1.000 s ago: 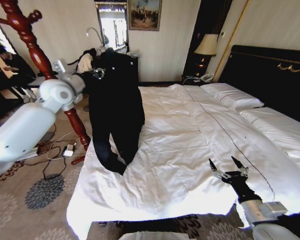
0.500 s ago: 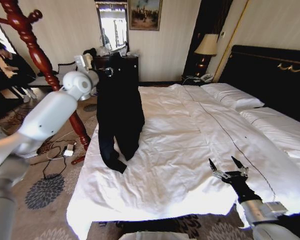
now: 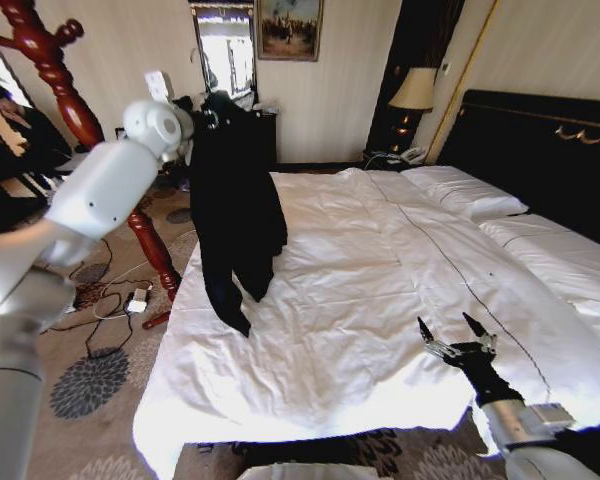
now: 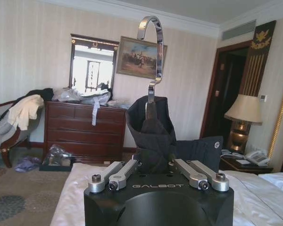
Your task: Pick up the clothes from the bed and hang them on the clothes hanger.
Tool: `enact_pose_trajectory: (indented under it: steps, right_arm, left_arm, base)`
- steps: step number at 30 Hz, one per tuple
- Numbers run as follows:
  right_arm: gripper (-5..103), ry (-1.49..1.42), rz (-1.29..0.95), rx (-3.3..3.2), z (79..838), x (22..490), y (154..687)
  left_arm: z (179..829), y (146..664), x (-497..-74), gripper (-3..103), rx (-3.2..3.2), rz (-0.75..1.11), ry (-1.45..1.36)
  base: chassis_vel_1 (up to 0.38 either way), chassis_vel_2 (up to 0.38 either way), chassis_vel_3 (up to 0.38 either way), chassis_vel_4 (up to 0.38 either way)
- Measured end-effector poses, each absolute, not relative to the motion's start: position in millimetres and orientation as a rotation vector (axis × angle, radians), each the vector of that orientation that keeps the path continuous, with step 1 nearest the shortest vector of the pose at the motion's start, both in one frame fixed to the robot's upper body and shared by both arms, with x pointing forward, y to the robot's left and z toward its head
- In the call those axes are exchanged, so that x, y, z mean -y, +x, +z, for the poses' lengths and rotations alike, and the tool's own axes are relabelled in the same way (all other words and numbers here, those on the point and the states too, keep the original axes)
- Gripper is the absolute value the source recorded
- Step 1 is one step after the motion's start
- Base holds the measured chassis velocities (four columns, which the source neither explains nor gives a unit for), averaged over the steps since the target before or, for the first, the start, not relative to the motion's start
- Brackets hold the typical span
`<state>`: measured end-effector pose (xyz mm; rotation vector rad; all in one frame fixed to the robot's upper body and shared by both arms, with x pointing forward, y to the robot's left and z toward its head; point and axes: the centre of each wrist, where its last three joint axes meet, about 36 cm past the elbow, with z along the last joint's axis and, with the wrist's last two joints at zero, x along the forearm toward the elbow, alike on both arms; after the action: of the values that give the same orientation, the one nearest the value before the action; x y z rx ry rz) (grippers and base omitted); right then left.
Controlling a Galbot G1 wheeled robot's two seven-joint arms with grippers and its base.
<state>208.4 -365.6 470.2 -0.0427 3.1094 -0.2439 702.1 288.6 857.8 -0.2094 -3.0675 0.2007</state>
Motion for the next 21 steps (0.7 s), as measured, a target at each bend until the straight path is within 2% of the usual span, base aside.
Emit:
enact_pose_trajectory:
  steps: [21]
  right_arm:
    - [100, -0.043, -0.244, -3.109, 470, 366, 208]
  left_arm:
    - [876, 719, -327, 18, 2.998, 0.235, 0.019]
  base:
    - [0.000, 0.000, 0.000, 0.000]
